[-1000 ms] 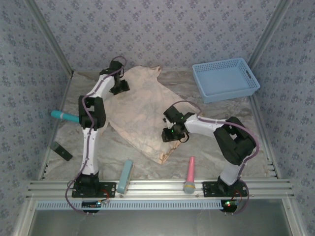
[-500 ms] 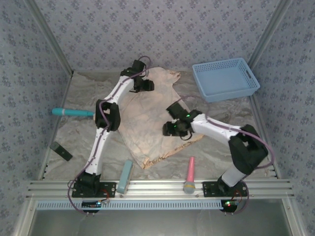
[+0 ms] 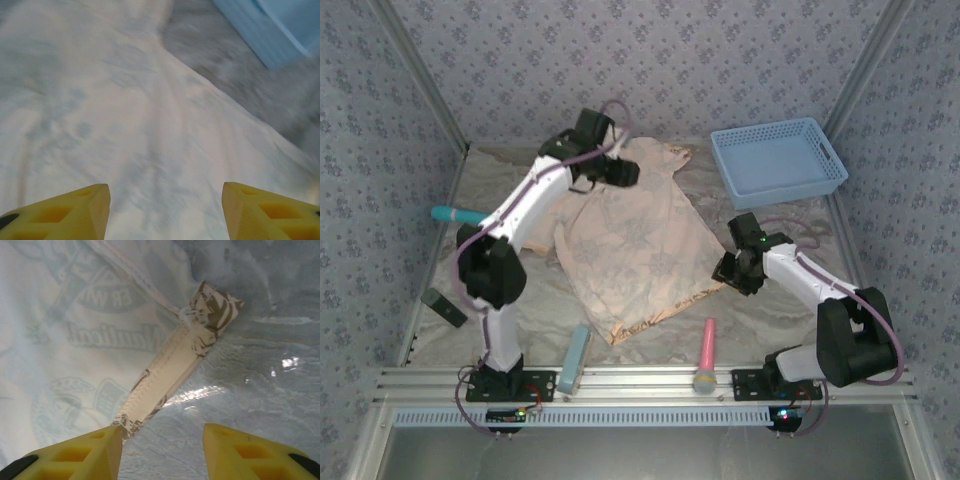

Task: Fold the inside-out t-shirt

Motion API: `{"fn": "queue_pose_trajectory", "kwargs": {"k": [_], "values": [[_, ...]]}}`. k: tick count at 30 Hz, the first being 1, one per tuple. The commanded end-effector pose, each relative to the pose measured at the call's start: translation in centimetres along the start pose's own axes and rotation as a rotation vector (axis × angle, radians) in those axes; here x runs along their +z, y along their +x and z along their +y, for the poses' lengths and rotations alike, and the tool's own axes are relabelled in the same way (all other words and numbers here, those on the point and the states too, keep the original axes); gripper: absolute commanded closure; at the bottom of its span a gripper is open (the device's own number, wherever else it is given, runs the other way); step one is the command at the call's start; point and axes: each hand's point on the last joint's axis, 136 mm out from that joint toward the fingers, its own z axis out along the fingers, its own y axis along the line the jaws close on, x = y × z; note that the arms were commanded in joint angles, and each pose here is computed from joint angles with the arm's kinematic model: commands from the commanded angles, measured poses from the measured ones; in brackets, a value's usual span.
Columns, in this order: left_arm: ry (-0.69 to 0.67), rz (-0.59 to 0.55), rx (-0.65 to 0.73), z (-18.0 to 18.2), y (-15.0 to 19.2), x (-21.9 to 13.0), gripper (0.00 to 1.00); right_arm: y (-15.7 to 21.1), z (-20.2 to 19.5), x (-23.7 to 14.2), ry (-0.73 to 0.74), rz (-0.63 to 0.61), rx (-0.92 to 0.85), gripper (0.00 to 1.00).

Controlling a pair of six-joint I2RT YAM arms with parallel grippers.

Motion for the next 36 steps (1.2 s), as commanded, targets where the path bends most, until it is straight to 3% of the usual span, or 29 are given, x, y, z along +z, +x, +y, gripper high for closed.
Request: {"fn": "queue_pose_trajectory", "kwargs": {"k": [1,7,13,19,27,34,36], "values": [[0.104,0.071,0.167,-5.7,5.6,1.6,0.38,0.9,2.5,0.4,-0.131,0.062,0.063,0.53],[0.27,0.054,0.321,-11.5,12.8,2.4,0.37,1.7,3.7,2.2,-0.169,0.114,0.091,0.56],[0.335,0.003,0.472,-14.4,16.9,3.4,0.35,1.6,2.6,3.5,-0.131,0.097,0.113,0.67],[0.353,0.034,0.554,-16.0,19.0,4.7,0.34,1.7,2.5,4.0,-0.119,0.107,0.137,0.76],[0.402,0.024,0.648,-18.0,21.8,6.4,0.33,2.1,1.5,2.4,-0.095,0.082,0.126,0.66],[0.379,0.029,0.645,-17.2,22.8,7.3,0.33,3.4,1.2,3.6,-0.111,0.116,0.131,0.66],[0.38,0.042,0.648,-17.1,23.1,7.6,0.33,3.2,1.5,3.8,-0.113,0.114,0.131,0.72]]}}
